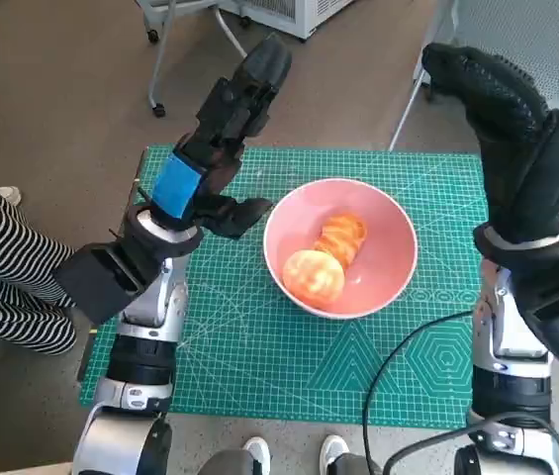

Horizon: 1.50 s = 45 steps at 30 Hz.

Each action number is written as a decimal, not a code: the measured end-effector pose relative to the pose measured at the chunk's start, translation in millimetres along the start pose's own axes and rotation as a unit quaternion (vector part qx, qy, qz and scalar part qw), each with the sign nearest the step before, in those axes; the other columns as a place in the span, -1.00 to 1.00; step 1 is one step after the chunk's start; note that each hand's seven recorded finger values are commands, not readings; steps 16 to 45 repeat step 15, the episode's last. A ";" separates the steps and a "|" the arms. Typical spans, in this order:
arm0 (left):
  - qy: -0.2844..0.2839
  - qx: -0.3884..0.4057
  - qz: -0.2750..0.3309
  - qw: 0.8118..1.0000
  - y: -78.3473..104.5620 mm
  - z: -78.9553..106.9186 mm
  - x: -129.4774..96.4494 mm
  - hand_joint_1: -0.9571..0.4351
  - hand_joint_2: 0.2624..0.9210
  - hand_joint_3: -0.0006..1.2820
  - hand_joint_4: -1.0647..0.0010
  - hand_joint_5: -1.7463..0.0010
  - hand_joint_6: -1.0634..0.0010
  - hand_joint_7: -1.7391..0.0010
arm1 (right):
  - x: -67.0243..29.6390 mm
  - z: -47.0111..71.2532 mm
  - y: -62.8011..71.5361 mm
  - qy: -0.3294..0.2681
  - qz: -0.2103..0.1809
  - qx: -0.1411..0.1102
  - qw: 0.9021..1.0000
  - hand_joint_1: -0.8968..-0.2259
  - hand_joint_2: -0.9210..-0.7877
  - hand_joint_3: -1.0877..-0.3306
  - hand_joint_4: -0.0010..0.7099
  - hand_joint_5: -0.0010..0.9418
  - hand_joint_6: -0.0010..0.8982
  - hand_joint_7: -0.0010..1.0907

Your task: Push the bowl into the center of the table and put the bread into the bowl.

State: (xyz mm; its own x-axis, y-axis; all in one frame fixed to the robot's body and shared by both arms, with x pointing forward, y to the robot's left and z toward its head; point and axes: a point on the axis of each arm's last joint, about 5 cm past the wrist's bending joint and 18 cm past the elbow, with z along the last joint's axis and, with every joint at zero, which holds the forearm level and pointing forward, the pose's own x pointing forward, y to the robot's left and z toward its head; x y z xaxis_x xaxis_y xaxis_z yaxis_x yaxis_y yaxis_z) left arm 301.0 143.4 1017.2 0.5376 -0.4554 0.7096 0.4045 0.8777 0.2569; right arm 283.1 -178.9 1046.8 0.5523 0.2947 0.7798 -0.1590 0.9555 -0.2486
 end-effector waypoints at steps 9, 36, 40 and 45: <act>-0.001 0.001 0.000 1.000 0.0 0.4 -0.2 -0.78 1.00 -0.29 1.00 1.00 1.00 0.81 | -2.7 -0.9 0.0 0.002 -0.001 0.000 1.000 -0.33 -1.00 0.11 -0.59 -0.99 -1.00 0.05; -0.001 0.001 0.000 1.000 0.2 0.4 -0.3 -0.78 1.00 -0.29 1.00 1.00 1.00 0.79 | -4.5 -1.5 0.1 0.003 -0.001 -0.001 1.000 -0.32 -1.00 0.11 -0.59 -0.99 -1.00 0.04; -0.001 0.001 0.000 1.000 0.2 0.4 -0.3 -0.78 1.00 -0.29 1.00 1.00 1.00 0.79 | -4.5 -1.5 0.1 0.003 -0.001 -0.001 1.000 -0.32 -1.00 0.11 -0.59 -0.99 -1.00 0.04; -0.001 0.001 0.000 1.000 0.2 0.4 -0.3 -0.78 1.00 -0.29 1.00 1.00 1.00 0.79 | -4.5 -1.5 0.1 0.003 -0.001 -0.001 1.000 -0.32 -1.00 0.11 -0.59 -0.99 -1.00 0.04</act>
